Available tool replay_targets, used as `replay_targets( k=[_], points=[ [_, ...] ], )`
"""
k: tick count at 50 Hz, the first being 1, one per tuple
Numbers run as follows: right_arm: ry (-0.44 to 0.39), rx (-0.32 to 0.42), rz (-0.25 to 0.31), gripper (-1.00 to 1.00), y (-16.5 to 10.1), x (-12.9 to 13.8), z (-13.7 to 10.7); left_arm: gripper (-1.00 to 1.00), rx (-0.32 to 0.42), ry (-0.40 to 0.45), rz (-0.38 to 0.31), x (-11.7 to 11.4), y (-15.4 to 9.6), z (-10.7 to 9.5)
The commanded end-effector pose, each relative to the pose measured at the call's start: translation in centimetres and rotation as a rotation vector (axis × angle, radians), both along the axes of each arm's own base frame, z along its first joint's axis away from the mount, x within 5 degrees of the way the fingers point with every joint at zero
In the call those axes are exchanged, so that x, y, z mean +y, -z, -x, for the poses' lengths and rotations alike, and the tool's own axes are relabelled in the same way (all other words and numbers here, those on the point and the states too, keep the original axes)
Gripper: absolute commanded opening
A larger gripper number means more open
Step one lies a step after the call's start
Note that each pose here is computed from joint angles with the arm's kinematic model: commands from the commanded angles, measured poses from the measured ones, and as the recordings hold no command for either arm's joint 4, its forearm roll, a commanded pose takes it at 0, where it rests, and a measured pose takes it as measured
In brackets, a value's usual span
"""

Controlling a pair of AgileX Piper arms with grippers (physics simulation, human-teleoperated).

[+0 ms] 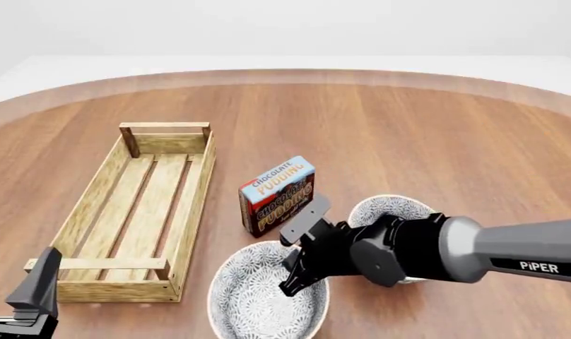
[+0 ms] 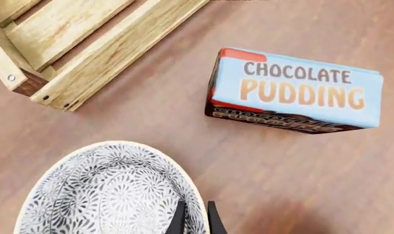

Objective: Stack the left bowl on the right bowl and place them in the tray.

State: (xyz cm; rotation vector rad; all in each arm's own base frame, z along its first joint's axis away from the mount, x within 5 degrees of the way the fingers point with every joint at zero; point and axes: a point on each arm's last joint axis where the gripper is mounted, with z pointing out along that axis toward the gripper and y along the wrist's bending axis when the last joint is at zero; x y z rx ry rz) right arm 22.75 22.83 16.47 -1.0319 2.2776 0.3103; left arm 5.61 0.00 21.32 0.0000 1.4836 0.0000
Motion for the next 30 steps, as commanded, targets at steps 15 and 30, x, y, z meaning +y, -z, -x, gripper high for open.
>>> replay_targets(
  k=[15,30],
  points=[
    [-0.066,-0.158,-0.034,-1.00,-8.7,-2.5,1.4,1.00,0.000,0.000,0.000,0.0,0.0,0.0],
    [-0.006,-0.270,-0.101,-1.00,-15.5,-5.7,2.1,1.00,0.000,0.000,0.000,0.0,0.0,0.0]
  ],
)
